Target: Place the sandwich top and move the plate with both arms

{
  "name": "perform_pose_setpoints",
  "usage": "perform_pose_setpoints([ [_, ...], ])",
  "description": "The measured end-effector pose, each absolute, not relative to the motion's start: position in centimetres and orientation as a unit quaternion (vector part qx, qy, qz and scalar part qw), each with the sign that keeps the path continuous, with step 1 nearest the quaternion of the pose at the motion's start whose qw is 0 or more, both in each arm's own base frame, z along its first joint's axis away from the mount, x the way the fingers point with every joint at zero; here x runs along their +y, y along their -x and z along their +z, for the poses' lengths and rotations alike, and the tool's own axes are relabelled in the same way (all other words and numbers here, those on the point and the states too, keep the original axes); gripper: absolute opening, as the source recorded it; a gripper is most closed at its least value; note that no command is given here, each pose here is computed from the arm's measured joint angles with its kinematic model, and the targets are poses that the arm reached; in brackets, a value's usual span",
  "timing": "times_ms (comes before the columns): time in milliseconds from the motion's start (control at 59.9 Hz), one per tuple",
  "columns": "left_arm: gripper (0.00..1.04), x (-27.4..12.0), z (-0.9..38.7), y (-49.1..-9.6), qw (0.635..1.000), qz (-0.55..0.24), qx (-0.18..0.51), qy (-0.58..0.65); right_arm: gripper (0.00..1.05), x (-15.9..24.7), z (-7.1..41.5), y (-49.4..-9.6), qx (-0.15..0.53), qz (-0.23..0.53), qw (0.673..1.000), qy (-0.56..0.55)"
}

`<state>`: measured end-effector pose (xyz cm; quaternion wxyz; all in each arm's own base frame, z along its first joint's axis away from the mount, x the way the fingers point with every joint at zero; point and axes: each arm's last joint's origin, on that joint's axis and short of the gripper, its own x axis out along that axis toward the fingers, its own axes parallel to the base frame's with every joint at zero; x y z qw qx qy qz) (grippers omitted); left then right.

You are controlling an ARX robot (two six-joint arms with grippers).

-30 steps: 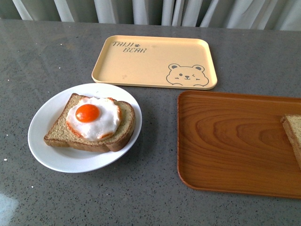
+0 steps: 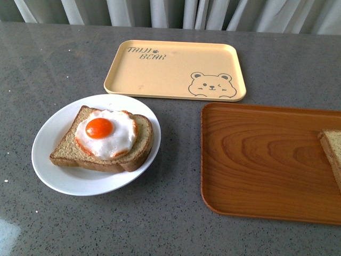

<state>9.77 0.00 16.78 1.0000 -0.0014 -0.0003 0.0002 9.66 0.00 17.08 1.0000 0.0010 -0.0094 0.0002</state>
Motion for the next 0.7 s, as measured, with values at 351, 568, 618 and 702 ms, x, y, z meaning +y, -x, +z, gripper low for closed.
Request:
perform_pose_setpoints([
  [351, 0.96, 0.00, 16.78, -9.77, 1.000, 0.000, 0.000, 0.001, 0.96, 0.00, 17.08, -9.66, -0.009, 0.000, 1.000, -0.001],
  [568, 0.96, 0.00, 16.78, -9.77, 1.000, 0.000, 0.000, 0.001, 0.96, 0.00, 17.08, -9.66, -0.009, 0.000, 1.000, -0.001],
  [618, 0.96, 0.00, 16.78, -9.77, 1.000, 0.000, 0.000, 0.001, 0.96, 0.00, 17.08, -9.66, -0.009, 0.000, 1.000, -0.001],
  [702, 0.96, 0.00, 16.78, -9.77, 1.000, 0.000, 0.000, 0.001, 0.96, 0.00, 17.08, -9.66, -0.009, 0.000, 1.000, -0.001],
])
